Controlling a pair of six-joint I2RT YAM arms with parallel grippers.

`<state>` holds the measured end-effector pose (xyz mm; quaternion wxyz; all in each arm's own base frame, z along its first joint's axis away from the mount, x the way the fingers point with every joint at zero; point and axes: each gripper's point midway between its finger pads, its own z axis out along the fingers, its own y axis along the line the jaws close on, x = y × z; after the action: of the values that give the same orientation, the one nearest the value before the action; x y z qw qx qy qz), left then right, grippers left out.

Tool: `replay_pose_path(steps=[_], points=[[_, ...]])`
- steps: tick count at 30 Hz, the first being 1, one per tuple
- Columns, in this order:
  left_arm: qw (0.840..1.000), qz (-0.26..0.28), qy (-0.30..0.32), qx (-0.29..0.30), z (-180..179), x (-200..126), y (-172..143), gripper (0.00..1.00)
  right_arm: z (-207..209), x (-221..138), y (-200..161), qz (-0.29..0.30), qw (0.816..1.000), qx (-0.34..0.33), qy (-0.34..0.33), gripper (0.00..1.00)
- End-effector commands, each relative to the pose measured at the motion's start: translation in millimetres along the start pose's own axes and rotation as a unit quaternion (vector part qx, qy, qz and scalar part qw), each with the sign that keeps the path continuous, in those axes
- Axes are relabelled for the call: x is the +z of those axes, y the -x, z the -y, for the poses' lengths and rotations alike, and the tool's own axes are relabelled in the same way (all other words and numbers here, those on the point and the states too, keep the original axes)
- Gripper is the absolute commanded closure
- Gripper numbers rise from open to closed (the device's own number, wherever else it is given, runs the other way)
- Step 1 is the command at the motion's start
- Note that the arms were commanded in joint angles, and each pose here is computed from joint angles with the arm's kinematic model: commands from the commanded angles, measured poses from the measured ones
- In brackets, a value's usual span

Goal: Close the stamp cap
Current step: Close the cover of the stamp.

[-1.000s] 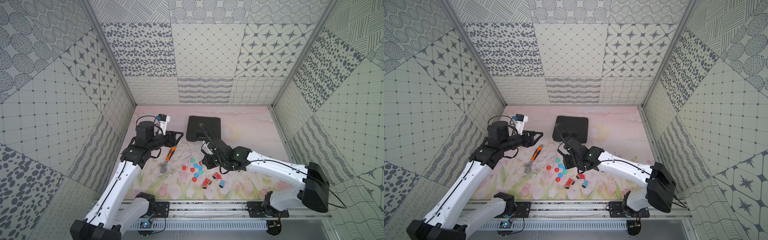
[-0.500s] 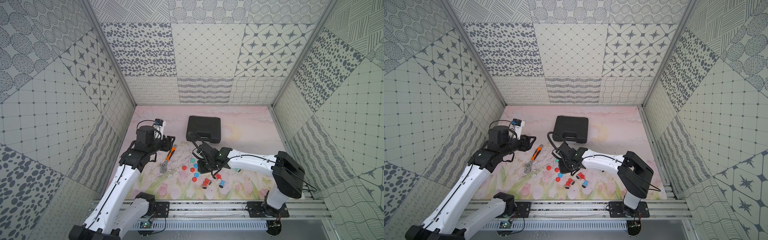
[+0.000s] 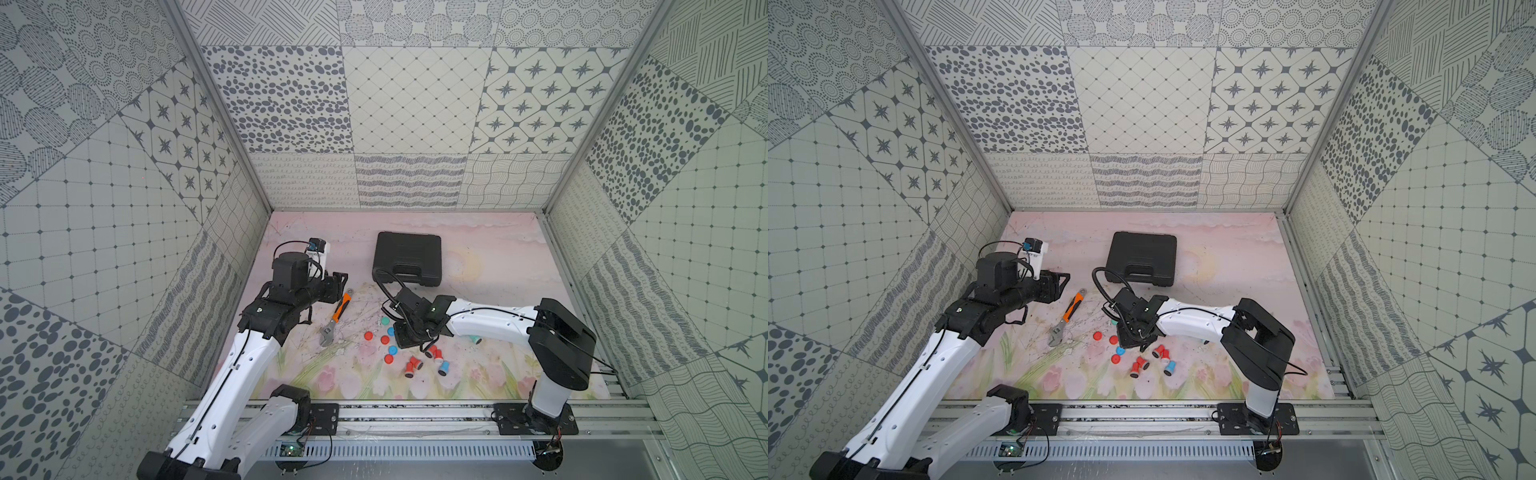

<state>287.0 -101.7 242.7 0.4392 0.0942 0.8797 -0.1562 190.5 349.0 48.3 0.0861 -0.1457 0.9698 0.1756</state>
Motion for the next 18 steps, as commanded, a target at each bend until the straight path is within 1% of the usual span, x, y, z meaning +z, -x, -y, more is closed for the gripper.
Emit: replay_pose_path(steps=[1,18], points=[[1.0,-0.006,0.009,0.012,-3.7,-0.9,-3.2,0.38,-7.1,0.7,10.6,0.015,1.0,-0.003,-0.002,1.0],[1.0,-0.003,0.013,0.013,-4.9,-1.9,-2.0,0.38,12.3,11.0,-2.8,-0.003,0.999,-0.004,-0.033,1.0]])
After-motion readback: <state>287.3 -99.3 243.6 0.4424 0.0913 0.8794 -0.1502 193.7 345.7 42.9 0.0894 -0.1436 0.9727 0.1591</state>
